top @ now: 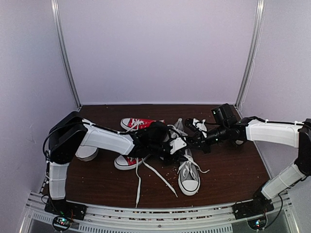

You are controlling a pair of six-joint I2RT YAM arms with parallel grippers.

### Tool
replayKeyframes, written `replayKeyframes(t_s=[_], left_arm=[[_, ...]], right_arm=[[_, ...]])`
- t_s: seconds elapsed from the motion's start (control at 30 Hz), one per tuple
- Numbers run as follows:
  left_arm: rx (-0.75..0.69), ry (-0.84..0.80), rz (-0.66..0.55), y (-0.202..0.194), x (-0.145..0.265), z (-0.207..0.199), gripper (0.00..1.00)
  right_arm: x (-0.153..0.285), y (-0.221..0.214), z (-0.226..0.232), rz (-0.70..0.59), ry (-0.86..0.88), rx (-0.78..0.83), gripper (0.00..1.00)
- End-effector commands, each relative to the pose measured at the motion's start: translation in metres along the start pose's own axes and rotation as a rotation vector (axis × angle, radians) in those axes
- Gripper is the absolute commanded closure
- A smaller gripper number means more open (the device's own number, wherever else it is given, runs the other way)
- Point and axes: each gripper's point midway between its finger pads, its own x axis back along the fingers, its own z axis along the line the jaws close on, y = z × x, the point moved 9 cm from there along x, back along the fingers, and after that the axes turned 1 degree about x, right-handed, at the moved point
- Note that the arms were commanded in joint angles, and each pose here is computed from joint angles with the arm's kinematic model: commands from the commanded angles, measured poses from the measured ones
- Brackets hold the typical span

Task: Tie the shoes
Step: Pass from the right arm to the left

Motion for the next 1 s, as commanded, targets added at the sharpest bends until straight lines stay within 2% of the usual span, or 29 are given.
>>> replayKeyframes(t_s=[0.0, 0.27, 0.47, 0.57, 0.67, 0.77, 0.97], left_arm=[[0.013, -0.016, -0.047, 0.008, -0.007, 0.004, 0.69], [0.021, 0.002, -0.034, 0.005, -0.011, 0.007, 0.68], [0.017, 0.001, -0.030, 0.003, -0.013, 0.006, 0.89], [0.010, -0.005, -0.030, 0.001, -0.013, 0.005, 0.98], [0.002, 0.008, -0.035, -0.001, -0.012, 0.004, 1.00], [-0.017, 0.019, -0.070, -0.001, -0.007, 0.003, 1.00], [-0.043, 0.037, -0.095, -0.002, -0.003, 0.001, 1.00]], right_arm=[[0.000, 0.001, 0.004, -0.019, 0.016, 0.002, 1.00], [0.002, 0.002, 0.007, -0.020, 0.013, 0.009, 1.00], [0.004, 0.005, 0.008, -0.015, 0.005, 0.016, 0.96], [0.007, 0.008, 0.009, -0.013, 0.001, 0.014, 0.90], [0.015, 0.013, 0.008, -0.025, -0.018, -0.015, 0.83], [0.029, 0.016, 0.002, -0.094, -0.048, -0.108, 0.76], [0.064, 0.007, -0.016, -0.316, -0.131, -0.366, 0.62]])
